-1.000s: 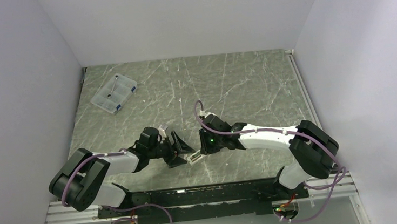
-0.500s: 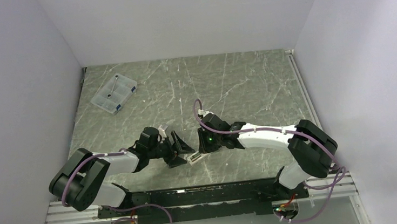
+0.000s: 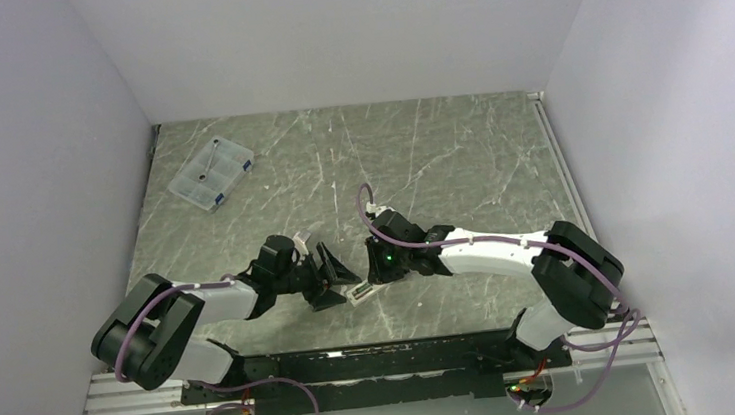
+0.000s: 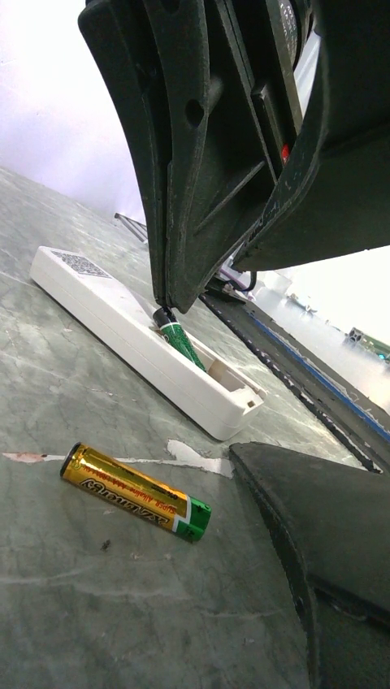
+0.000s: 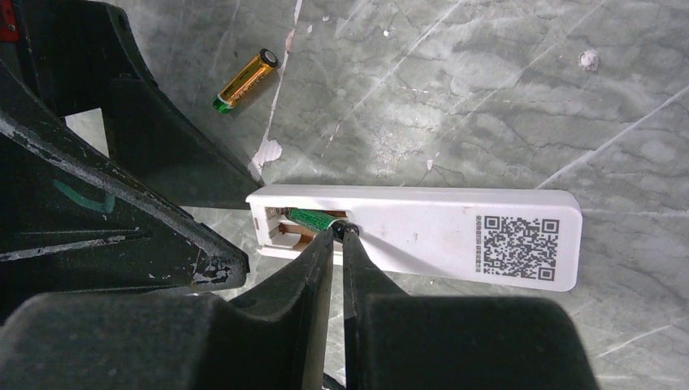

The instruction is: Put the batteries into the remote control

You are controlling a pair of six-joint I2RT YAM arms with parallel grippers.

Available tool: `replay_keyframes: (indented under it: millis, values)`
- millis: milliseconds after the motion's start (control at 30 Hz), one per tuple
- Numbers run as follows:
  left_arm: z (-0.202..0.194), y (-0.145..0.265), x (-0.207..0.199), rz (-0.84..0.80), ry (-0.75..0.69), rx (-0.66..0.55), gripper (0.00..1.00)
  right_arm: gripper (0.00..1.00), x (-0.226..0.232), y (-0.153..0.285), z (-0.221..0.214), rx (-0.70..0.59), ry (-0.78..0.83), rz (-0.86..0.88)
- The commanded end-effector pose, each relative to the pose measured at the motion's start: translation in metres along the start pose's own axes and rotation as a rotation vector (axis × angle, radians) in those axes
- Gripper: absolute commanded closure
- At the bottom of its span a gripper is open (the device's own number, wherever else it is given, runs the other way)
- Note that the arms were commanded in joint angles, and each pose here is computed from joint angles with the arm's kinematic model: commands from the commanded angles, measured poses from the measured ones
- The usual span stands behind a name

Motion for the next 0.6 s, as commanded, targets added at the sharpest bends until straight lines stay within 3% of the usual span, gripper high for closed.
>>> replay_keyframes:
  millis: [0, 567]
  values:
    - [0.0009, -0.0021, -0.0007, 0.0, -0.015, -0.002, 0.17, 0.89, 0.0148, -0.0002, 0.0129, -0.033, 0.014, 0.064]
    - [0.0033, -0.0039, -0.002, 0.003, -0.028, 0.002, 0.19, 0.91, 0.0182, -0.0041, 0.0086, -0.004, 0.003, 0.104]
Point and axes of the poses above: each gripper's point midway between its finger pads, its own y axis back along the fingers, its own x axis along the line the jaws close on, z = x × y, the point moved 7 cm from there along y, back along the fingers, and after that the axes turned 8 degrees about -y, right-handed, at the moved point
